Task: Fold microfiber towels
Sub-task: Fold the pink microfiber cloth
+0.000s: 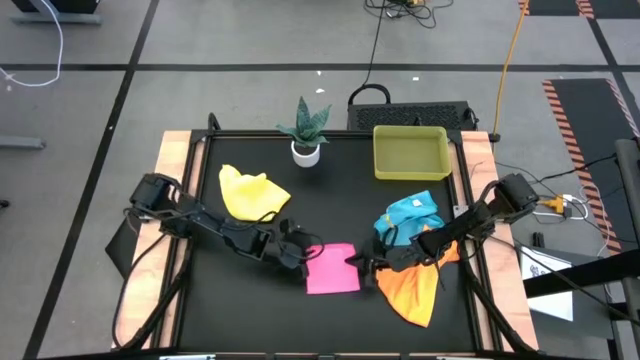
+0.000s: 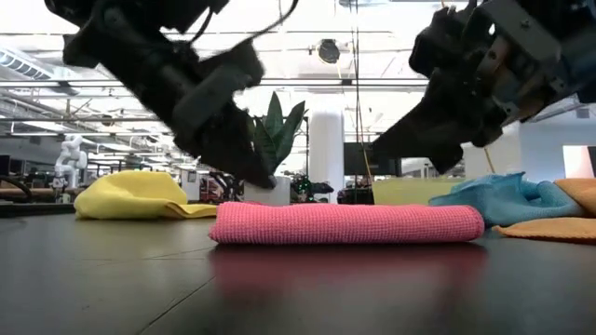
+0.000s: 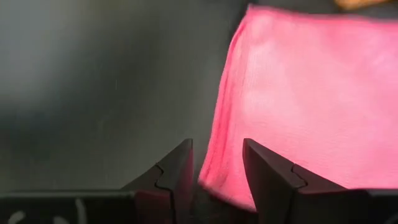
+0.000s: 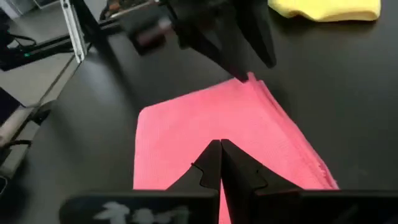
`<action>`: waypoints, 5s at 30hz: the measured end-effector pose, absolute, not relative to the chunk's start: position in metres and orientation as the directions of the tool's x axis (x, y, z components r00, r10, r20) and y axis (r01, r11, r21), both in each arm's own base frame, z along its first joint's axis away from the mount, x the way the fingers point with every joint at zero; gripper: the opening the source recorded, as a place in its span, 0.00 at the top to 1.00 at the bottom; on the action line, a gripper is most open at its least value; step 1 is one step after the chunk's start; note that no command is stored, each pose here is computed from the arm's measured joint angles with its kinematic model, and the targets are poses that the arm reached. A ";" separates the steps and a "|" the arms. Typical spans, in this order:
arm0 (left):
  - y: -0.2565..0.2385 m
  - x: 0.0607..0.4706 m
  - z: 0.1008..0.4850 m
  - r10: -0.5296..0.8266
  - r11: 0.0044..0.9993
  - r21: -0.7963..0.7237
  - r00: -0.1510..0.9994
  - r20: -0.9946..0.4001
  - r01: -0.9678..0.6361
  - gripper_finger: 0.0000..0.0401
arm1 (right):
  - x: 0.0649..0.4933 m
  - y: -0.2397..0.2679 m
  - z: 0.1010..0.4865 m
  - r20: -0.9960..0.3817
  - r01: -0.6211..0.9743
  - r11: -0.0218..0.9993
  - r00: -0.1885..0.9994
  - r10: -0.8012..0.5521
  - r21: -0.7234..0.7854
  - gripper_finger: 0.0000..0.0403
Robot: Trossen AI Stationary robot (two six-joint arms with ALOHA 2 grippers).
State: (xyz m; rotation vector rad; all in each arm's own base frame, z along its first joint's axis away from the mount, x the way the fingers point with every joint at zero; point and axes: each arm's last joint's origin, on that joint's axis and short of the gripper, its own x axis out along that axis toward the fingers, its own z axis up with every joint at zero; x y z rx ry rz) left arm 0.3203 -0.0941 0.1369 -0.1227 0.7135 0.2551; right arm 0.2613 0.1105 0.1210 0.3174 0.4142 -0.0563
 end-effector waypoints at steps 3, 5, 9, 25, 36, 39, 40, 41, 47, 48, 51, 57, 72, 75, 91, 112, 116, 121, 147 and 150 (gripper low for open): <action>-0.097 0.323 0.141 0.145 0.973 -0.048 0.757 -0.637 -0.227 0.64 | 0.264 0.104 0.114 -0.429 0.149 0.949 0.903 -0.017 0.277 1.00; -0.097 0.323 0.140 0.135 0.975 -0.049 0.755 -0.642 -0.216 0.64 | 0.266 0.099 0.109 -0.444 0.176 0.946 0.895 -0.039 0.273 1.00; -0.091 0.324 0.126 0.170 0.969 -0.018 0.711 -0.683 -0.248 0.64 | 0.269 0.090 0.093 -0.489 0.236 0.934 0.869 -0.080 0.267 1.00; -0.093 0.320 0.141 0.190 0.959 -0.033 0.729 -0.657 -0.280 0.64 | 0.262 0.101 0.119 -0.412 0.208 0.963 0.903 -0.121 0.173 1.00; -0.075 0.350 0.127 0.042 0.984 -0.123 0.847 -0.530 -0.126 0.64 | 0.278 0.124 0.113 -0.435 -0.054 0.961 0.884 0.172 0.270 1.00; -0.067 0.351 0.111 0.065 0.981 -0.111 0.808 -0.586 -0.159 0.64 | 0.281 0.128 0.103 -0.497 -0.094 0.947 0.832 0.245 0.308 1.00; -0.066 0.350 0.107 0.071 0.979 -0.111 0.795 -0.602 -0.172 0.64 | 0.281 0.128 0.101 -0.521 -0.086 0.947 0.818 0.244 0.309 1.00; -0.064 0.349 0.105 0.082 0.976 -0.107 0.781 -0.620 -0.187 0.64 | 0.280 0.127 0.098 -0.544 -0.066 0.951 0.807 0.228 0.301 1.00; -0.080 0.333 0.107 0.153 0.956 -0.074 0.699 -0.699 -0.283 0.64 | 0.272 0.114 0.095 -0.652 0.138 0.966 0.757 0.041 0.220 1.00; -0.085 0.330 0.108 0.171 0.946 -0.079 0.690 -0.703 -0.315 0.64 | 0.270 0.113 0.096 -0.664 0.158 0.966 0.747 0.019 0.205 1.00; -0.106 0.322 0.119 0.201 0.927 -0.114 0.728 -0.655 -0.358 0.64 | 0.266 0.107 0.103 -0.679 0.212 0.964 0.733 -0.051 0.157 1.00; -0.126 0.312 0.142 0.326 0.902 -0.075 0.784 -0.528 -0.425 0.64 | 0.263 0.109 0.132 -0.620 0.123 0.971 0.784 0.031 0.204 1.00; -0.058 0.359 0.106 0.264 0.936 -0.081 0.835 -0.483 -0.342 0.64 | 0.285 0.109 0.097 -0.552 0.077 0.959 0.829 0.089 0.271 1.00; -0.046 0.357 0.097 0.298 0.917 -0.069 0.790 -0.537 -0.392 0.64 | 0.284 0.110 0.091 -0.579 0.064 0.960 0.808 0.111 0.273 1.00; -0.091 0.336 0.123 0.359 0.905 -0.011 0.776 -0.518 -0.426 0.64 | 0.273 0.127 0.125 -0.529 -0.148 0.966 0.814 0.240 0.212 1.00; -0.139 0.315 0.115 0.061 0.991 -0.050 0.756 -0.651 -0.123 0.64 | 0.260 0.090 0.105 -0.588 0.275 0.952 0.795 -0.148 0.132 1.00; -0.142 0.311 0.134 0.101 0.987 -0.038 0.793 -0.601 -0.155 0.64 | 0.266 0.098 0.118 -0.485 0.168 0.961 0.873 -0.042 0.218 1.00; -0.148 0.306 0.153 0.011 0.998 -0.048 0.819 -0.574 -0.048 0.64 | 0.269 0.105 0.118 -0.446 0.093 0.953 0.894 0.048 0.288 1.00; -0.171 0.279 0.162 0.001 0.998 -0.045 0.789 -0.615 -0.036 0.64 | 0.284 0.102 0.120 -0.421 -0.004 0.963 0.899 0.122 0.270 1.00; -0.160 0.288 0.163 0.034 0.997 -0.036 0.797 -0.603 -0.069 0.64 | 0.294 0.112 0.114 -0.431 -0.025 0.964 0.891 0.142 0.266 1.00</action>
